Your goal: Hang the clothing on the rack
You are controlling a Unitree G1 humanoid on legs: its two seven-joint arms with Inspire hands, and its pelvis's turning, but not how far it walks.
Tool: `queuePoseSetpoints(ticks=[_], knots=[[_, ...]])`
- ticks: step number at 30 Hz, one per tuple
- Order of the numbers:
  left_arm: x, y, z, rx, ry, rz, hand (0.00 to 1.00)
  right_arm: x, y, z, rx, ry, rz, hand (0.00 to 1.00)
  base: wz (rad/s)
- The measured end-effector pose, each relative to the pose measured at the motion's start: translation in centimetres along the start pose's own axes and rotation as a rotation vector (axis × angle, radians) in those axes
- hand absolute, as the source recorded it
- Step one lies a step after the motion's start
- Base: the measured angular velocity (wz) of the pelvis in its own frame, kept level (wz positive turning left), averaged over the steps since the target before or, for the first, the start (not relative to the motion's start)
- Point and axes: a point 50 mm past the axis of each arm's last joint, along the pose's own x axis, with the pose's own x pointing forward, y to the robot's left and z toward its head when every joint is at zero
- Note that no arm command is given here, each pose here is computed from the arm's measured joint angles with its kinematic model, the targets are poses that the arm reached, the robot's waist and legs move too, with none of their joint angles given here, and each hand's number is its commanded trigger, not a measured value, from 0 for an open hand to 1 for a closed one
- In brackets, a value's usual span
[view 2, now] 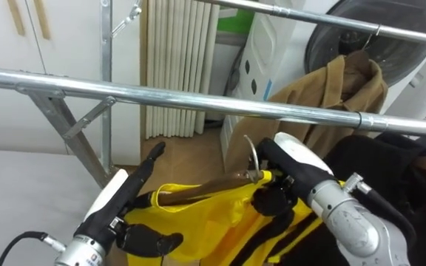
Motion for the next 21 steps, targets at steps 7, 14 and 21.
queuePoseSetpoints(ticks=[7, 14, 21], knots=[[0.0, -0.3, 0.1, -0.002, -0.003, -0.027, 0.0, 0.1, 0.8, -0.6, 0.053, 0.007, 0.078, 1.0, 0.09], [-0.2, -1.1, 0.1, -0.006, -0.004, -0.059, 0.0, 0.6, 2.8, -2.6, 0.166, 0.07, 0.187, 1.0, 0.1], [-0.5, -1.5, -0.1, -0.014, 0.007, -0.071, 0.0, 0.7, 3.3, -3.7, 0.191, 0.115, 0.208, 1.0, 0.0]])
